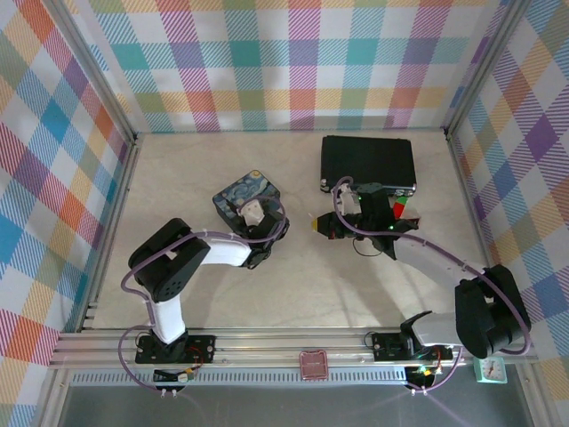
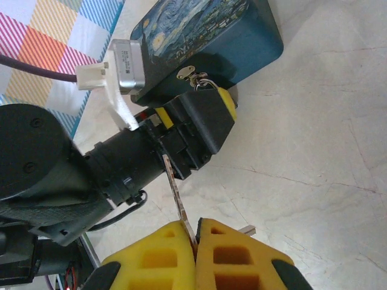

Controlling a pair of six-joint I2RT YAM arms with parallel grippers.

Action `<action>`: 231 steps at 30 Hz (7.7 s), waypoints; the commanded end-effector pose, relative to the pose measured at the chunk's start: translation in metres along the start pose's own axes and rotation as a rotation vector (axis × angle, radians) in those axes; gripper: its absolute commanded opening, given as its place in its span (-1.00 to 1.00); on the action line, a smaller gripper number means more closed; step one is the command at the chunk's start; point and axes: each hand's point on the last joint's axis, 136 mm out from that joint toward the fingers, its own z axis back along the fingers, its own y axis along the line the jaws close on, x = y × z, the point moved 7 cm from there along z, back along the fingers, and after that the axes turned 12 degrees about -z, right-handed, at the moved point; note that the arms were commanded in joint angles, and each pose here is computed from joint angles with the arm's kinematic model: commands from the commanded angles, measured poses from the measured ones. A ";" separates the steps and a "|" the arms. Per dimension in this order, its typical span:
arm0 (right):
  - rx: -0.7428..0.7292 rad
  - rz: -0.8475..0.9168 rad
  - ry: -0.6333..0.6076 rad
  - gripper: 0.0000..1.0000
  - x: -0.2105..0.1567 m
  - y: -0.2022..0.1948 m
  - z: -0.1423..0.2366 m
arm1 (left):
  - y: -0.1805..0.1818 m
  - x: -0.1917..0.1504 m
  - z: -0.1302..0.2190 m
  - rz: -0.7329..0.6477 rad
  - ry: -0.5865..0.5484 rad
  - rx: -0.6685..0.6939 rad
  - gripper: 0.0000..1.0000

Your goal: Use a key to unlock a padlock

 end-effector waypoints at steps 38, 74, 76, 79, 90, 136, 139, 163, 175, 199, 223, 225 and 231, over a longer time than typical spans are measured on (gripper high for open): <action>0.159 -0.044 0.117 -1.00 -0.012 -0.010 -0.029 | 0.027 0.058 0.050 0.336 0.133 -0.467 -1.00; 0.399 -0.120 0.217 -1.00 -0.001 -0.002 -0.102 | 0.011 0.077 0.062 0.436 0.117 -0.792 -1.00; 0.407 -0.115 0.216 -1.00 0.001 0.000 -0.102 | 0.011 0.077 0.062 0.434 0.117 -0.796 -1.00; 0.403 -0.116 0.213 -1.00 0.002 0.000 -0.103 | 0.010 0.076 0.061 0.433 0.118 -0.799 -1.00; 0.411 -0.124 0.225 -1.00 0.001 0.000 -0.109 | 0.004 0.079 0.060 0.439 0.111 -0.825 -1.00; 0.482 -0.422 0.104 -1.00 0.056 -0.002 -0.107 | -0.021 0.017 0.062 0.473 0.182 -0.998 -1.00; 0.521 -0.435 0.052 -1.00 0.059 0.000 -0.104 | -0.023 0.014 0.061 0.502 0.180 -0.992 -1.00; 0.300 -0.393 -0.060 -1.00 0.068 -0.017 -0.116 | -0.025 0.005 0.078 0.526 0.199 -1.028 -1.00; 0.119 -0.385 -0.046 -0.30 0.014 -0.042 -0.079 | -0.012 0.018 0.042 0.629 -0.004 -0.769 -1.00; 0.245 -0.199 -0.085 -0.36 0.014 -0.022 -0.095 | -0.026 0.035 0.052 0.658 0.002 -0.812 -1.00; 0.328 -0.262 -0.013 -0.42 -0.003 -0.022 -0.103 | -0.025 0.035 0.054 0.678 -0.001 -0.828 -1.00; 0.323 -0.266 -0.017 -0.37 -0.004 -0.023 -0.103 | -0.025 0.035 0.054 0.679 -0.004 -0.829 -1.00; 0.315 -0.274 -0.017 -0.53 -0.007 -0.025 -0.101 | -0.024 0.036 0.056 0.674 -0.008 -0.826 -1.00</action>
